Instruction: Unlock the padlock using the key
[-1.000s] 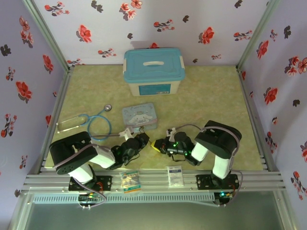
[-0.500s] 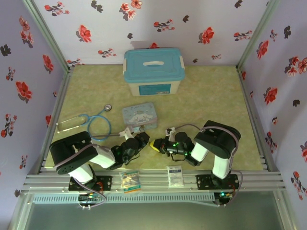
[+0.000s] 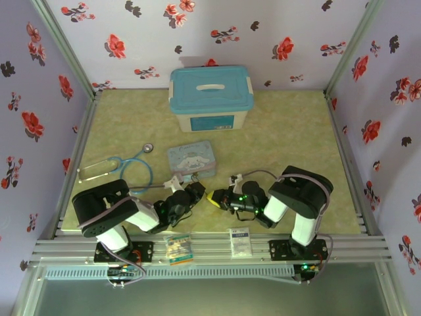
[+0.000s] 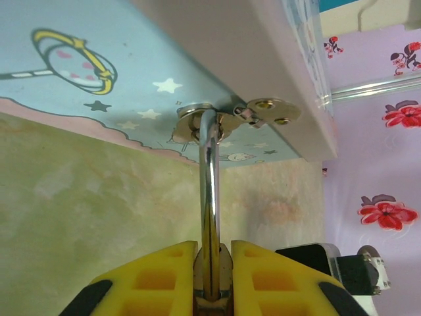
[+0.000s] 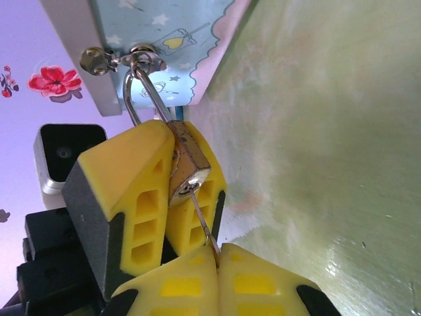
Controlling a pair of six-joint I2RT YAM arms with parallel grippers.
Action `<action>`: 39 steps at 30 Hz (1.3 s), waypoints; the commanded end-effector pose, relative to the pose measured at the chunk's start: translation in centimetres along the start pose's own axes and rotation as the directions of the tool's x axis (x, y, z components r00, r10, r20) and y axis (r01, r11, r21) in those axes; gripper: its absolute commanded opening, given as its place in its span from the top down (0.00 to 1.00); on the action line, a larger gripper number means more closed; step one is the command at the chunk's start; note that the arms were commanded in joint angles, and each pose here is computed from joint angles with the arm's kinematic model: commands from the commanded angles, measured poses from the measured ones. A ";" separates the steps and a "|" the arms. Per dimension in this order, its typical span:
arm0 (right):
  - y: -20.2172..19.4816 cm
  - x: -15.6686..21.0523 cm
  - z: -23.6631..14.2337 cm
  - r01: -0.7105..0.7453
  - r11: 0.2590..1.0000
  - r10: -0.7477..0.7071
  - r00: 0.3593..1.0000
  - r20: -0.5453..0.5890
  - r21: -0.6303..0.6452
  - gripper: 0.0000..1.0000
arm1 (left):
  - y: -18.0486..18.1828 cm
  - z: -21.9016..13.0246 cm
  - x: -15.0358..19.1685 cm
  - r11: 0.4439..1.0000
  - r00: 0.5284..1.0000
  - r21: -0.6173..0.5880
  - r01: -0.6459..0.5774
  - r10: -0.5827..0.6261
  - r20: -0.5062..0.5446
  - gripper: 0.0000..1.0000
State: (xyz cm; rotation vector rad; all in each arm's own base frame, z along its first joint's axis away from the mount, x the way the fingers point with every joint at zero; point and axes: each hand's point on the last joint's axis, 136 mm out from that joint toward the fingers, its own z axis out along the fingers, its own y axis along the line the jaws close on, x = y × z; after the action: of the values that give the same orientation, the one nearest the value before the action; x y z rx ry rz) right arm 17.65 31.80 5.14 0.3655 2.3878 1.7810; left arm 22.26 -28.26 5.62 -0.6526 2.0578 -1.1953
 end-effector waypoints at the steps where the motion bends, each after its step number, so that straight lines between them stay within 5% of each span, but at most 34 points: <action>1: 0.8 -0.1 -0.4 0.022 0.999 -0.022 1.000 0.008 -0.032 1.00 | -2.1 0.0 -1.0 0.996 0.998 0.081 0.028 -0.032 0.050 1.00; 28: 3.2 -2.3 0.2 0.038 0.995 -0.033 0.998 0.055 -0.095 1.00 | -4.5 0.1 0.6 0.986 0.997 0.154 0.071 -0.071 -0.005 1.00; 39: 3.6 -3.8 0.4 -0.083 0.990 0.094 0.991 0.095 -0.114 1.00 | -4.5 0.1 1.2 0.983 0.996 0.161 0.084 -0.082 -0.018 1.00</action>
State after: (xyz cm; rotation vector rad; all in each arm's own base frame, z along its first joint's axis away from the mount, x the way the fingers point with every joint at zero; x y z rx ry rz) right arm 19.04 31.73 6.03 0.4560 2.3663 1.8373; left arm 22.85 -28.51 6.38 -0.7004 1.9892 -1.2228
